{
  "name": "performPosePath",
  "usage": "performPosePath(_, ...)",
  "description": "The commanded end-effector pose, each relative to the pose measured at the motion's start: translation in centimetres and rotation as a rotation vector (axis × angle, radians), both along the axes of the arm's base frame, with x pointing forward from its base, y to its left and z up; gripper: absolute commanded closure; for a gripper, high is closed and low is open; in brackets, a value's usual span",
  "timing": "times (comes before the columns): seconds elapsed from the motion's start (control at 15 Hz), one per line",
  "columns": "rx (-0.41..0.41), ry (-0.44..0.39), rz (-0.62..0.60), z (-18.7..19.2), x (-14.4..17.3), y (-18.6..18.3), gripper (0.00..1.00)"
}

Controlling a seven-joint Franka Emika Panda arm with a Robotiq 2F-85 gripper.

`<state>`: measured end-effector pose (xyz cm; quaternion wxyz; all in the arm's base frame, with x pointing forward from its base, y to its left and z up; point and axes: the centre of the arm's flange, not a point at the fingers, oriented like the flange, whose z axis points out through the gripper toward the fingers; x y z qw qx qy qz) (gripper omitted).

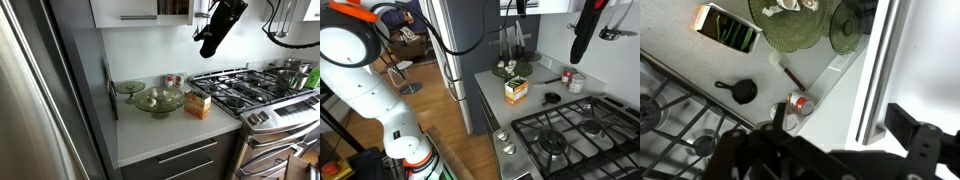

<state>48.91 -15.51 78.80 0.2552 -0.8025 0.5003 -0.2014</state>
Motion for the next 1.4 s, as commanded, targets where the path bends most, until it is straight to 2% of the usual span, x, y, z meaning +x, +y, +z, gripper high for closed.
performPosePath(0.0, 0.048, 0.059, 0.045, -0.6, -1.0, -1.4, 0.00)
performPosePath(0.13, 0.058, 0.078, 0.102, -0.9, -1.3, -1.4, 0.00)
performPosePath(0.27, 0.040, 0.040, 0.150, 0.3, -1.8, -1.2, 0.00)
performPosePath(0.67, -0.140, -0.142, 0.310, 5.5, -4.8, 3.9, 0.00)
performPosePath(0.73, -0.095, -0.095, 0.266, 4.6, -3.4, 2.4, 0.00)
performPosePath(0.87, -0.121, -0.129, 0.298, 5.9, -4.4, 3.8, 0.00)
performPosePath(1.07, -0.130, -0.137, 0.309, 6.2, -4.6, 4.0, 0.00)
performPosePath(1.33, -0.220, -0.210, 0.496, 8.2, -5.2, 10.3, 0.00)
